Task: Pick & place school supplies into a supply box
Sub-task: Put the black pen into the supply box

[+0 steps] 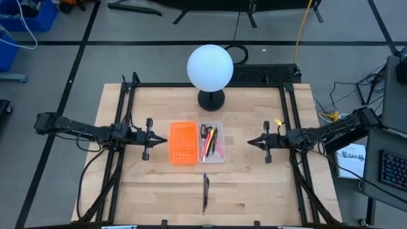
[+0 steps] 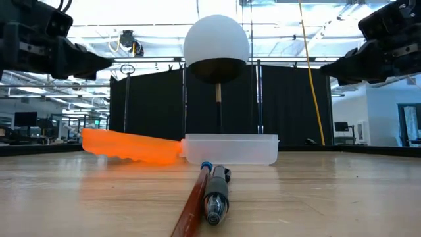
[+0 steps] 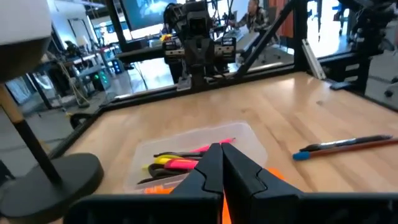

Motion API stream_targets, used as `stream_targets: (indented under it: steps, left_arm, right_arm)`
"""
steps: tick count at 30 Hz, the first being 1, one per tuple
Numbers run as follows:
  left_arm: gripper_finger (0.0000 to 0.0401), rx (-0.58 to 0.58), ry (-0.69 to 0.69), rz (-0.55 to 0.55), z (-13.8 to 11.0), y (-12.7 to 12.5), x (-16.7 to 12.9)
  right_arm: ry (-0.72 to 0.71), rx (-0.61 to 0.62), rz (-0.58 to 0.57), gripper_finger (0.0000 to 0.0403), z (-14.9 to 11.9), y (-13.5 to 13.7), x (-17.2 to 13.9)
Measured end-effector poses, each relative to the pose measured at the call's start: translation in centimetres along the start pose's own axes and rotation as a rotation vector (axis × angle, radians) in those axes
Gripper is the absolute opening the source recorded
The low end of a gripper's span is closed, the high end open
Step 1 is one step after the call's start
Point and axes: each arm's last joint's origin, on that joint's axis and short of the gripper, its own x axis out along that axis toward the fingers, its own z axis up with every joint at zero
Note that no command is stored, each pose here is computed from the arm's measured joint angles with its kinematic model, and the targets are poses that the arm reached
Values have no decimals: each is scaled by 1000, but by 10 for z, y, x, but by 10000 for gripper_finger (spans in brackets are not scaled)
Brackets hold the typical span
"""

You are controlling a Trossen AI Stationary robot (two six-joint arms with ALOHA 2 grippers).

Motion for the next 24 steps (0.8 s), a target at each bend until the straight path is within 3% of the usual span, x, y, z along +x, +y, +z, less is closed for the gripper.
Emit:
stream_targets:
  steps: [6, 8, 11, 12, 14, 18, 24]
  left_arm:
    - [6, 19, 9, 45, 0, 1, 0]
    - [7, 23, 9, 60, 0, 2, 0]
    - [7, 12, -18, 74, 3, 3, 0]
    - [7, 9, -27, 75, 4, 3, 0]
    - [7, 7, -38, 77, 5, 3, 0]
    - [7, -30, -36, 76, 4, 3, 0]
    - [8, -30, 47, 62, -4, 1, 0]
  right_arm:
    - [-5, 8, -23, 0, 1, -1, 0]
    - [-25, 6, -149, 0, 3, -4, 0]
    - [-121, 173, -504, 0, 12, -15, -5]
    - [-141, 198, -538, 0, 15, -16, -5]
    - [-135, 200, -480, 0, 15, -14, -4]
    - [-157, 277, -366, 0, 57, -4, 10]
    - [-26, 201, -382, 0, 121, 32, 55]
